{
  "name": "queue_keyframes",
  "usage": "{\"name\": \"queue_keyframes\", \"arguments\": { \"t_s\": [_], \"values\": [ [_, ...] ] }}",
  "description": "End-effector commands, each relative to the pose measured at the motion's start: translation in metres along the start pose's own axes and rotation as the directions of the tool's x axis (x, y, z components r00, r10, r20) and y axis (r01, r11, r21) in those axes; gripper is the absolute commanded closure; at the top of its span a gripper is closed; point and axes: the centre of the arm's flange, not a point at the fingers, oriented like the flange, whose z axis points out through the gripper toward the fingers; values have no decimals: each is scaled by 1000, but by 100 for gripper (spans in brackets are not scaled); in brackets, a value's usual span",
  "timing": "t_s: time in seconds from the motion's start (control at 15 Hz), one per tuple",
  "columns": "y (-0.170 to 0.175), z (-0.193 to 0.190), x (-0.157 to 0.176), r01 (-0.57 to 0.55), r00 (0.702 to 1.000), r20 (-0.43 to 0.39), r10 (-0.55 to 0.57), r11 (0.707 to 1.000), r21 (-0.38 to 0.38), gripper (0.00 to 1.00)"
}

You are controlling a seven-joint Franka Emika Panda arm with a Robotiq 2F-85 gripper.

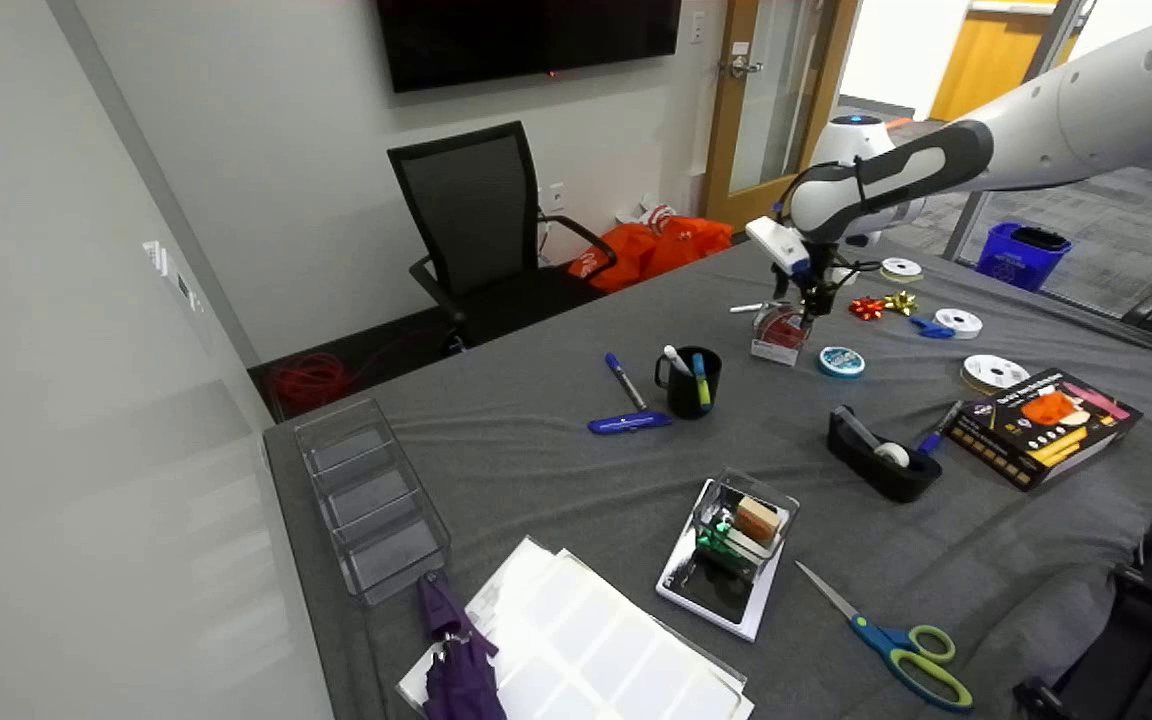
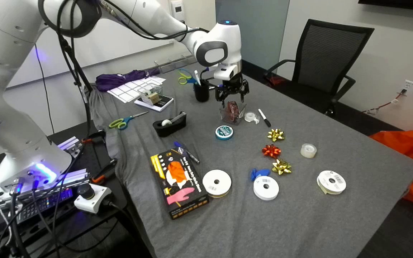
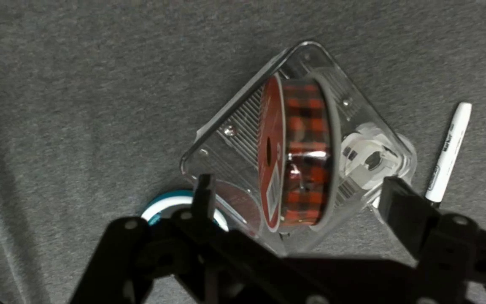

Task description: Take the red tape out of the clear box and put it on the black box

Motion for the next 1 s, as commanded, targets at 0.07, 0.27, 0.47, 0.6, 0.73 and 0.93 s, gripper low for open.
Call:
{"name": "queue_keyframes", "arguments": {
  "t_s": [0.07,0.27,0.47,0.6,0.73,0.93],
  "values": [
    [-18,16,-6,-17,1000,-11,17,1000,6,25],
    [-19,27,-7,-16,999,-29,16,1000,-4,40],
    [-18,34,-8,-17,999,-36,16,1000,-11,63],
    [-18,38,-8,-17,999,-37,16,1000,-14,77],
    [-17,38,-8,-15,999,-37,14,1000,-18,91],
    [-12,28,-5,-5,999,-35,4,999,-33,93]
  ]
}}
